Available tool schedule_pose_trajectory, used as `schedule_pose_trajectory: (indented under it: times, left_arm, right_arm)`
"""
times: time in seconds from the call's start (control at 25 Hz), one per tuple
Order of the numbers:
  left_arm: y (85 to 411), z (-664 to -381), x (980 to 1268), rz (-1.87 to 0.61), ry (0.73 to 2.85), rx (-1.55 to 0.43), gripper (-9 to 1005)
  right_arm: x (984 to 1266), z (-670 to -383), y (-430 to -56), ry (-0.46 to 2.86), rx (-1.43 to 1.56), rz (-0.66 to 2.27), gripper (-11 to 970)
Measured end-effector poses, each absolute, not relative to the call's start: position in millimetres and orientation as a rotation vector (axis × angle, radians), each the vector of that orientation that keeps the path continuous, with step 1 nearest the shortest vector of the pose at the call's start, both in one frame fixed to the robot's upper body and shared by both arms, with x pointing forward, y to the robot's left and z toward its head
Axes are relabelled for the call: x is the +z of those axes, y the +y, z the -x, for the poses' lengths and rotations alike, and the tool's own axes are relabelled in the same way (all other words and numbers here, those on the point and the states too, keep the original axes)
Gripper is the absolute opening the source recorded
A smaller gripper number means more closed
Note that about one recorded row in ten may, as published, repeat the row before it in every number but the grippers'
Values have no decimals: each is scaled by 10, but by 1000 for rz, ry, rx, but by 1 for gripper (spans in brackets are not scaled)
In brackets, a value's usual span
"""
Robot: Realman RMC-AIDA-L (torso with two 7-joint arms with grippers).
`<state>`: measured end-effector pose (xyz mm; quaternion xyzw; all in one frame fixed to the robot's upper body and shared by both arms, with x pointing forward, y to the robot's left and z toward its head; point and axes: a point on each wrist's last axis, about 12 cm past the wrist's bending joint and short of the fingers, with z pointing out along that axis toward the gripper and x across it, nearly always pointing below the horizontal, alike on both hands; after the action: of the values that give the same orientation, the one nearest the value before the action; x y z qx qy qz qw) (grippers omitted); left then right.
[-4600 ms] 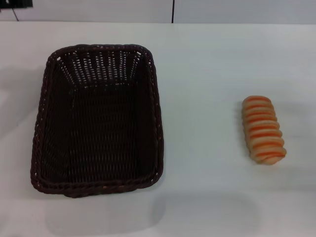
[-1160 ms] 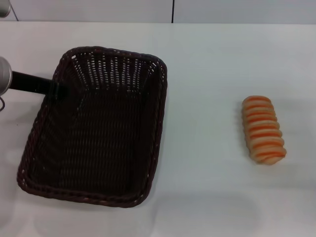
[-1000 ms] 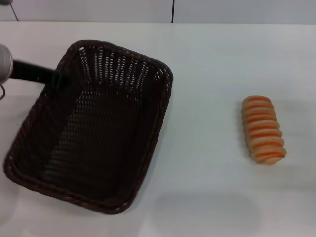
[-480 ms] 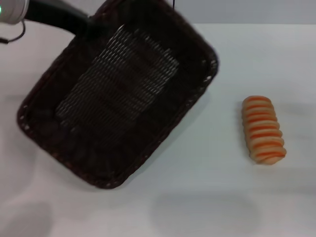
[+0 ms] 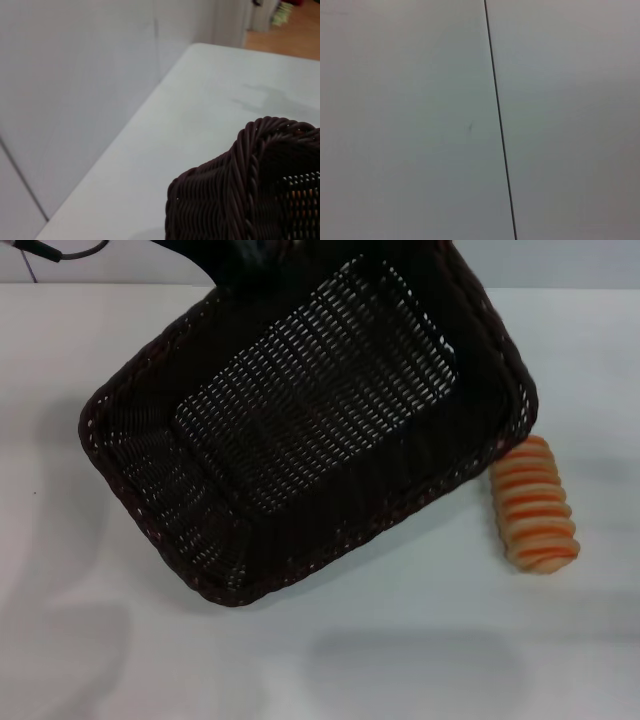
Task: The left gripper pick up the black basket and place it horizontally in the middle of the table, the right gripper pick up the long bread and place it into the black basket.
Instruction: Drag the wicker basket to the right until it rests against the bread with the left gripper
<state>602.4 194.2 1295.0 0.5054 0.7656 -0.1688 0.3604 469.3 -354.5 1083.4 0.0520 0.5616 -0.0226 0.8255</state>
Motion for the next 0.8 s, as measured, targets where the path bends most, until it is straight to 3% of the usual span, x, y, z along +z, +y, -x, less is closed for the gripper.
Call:
schedule_pose_trajectory:
  times: [0.36,0.52,0.8]
  left_arm:
    - [1730,-5877,12983,-1651,1907,-437,213]
    - [1682,-5857,12970,-1690,1899,-436,216]
    - [1441,-5776,12785,-1845,1877,-461,222]
  right_arm:
    - [10845,-4690,-3542,1186,-46,-110,699]
    - [10849,-4696,-3539,1184,-44,-109,699]
    - [10849,-4698,-3538,1184,-43,-109,699]
